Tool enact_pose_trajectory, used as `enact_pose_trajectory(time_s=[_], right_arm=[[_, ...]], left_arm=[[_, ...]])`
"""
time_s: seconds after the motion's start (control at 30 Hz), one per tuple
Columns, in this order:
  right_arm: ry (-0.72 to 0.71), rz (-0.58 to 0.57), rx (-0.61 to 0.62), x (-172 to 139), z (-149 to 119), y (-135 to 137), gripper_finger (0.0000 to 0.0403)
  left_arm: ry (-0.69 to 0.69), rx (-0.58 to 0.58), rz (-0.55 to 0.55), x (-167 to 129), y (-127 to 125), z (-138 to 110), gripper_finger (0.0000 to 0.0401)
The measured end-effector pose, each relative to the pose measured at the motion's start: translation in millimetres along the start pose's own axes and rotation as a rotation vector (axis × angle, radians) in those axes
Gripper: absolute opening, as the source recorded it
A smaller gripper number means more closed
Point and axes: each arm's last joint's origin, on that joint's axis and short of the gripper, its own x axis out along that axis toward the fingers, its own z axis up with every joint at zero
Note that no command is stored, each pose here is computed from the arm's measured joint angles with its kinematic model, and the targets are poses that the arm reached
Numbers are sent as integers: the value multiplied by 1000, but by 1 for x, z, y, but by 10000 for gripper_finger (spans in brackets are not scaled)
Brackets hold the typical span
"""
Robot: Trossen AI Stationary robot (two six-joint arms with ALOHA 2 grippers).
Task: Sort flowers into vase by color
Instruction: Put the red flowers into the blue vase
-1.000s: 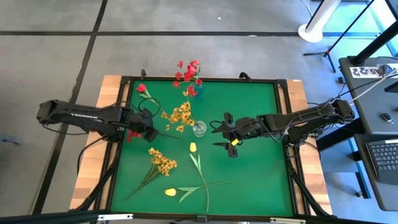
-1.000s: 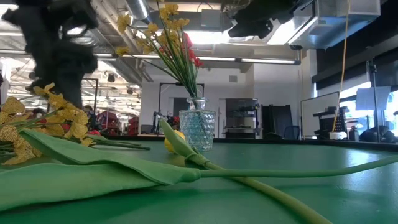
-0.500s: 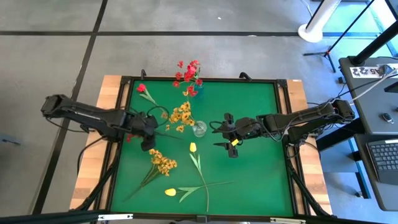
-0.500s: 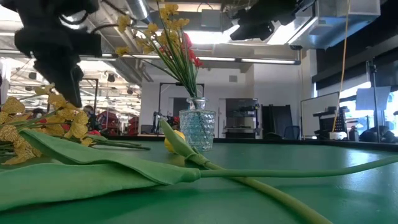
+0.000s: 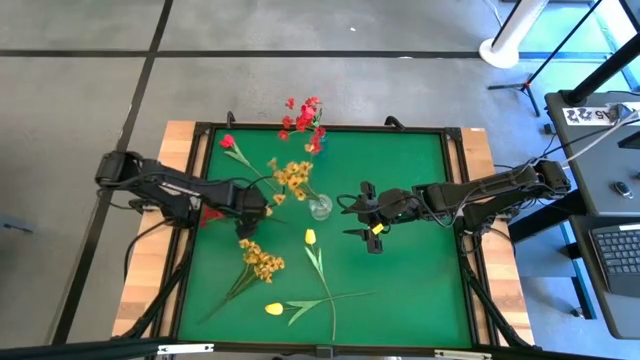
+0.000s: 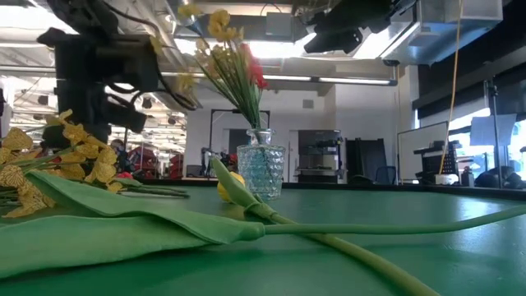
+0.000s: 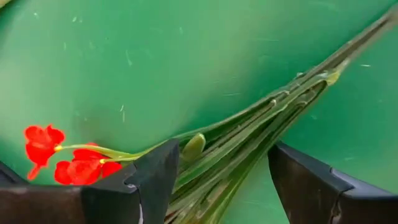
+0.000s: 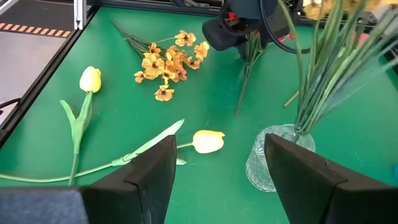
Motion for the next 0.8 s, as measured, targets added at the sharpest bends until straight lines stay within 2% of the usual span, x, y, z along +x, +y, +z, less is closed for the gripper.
enact_pose_trajectory(time_s=[0.13,0.23,0.4,0.53,0.67,0.8], right_arm=[[0,0,0,0,0,0,240],[0,1,0,0,0,0,241],[0,1,0,0,0,0,241],[0,2,0,0,0,0,240],[0,2,0,0,0,0,240],[-3,2,0,0,0,0,240]], left_arm=[[17,-10,12,3,2,2,235],[26,-1,14,1,1,1,205],[71,3,44,-13,-2,0,109],[116,-14,129,-36,0,0,18],[137,-4,200,-65,-1,0,12],[128,0,214,-97,-5,1,5]])
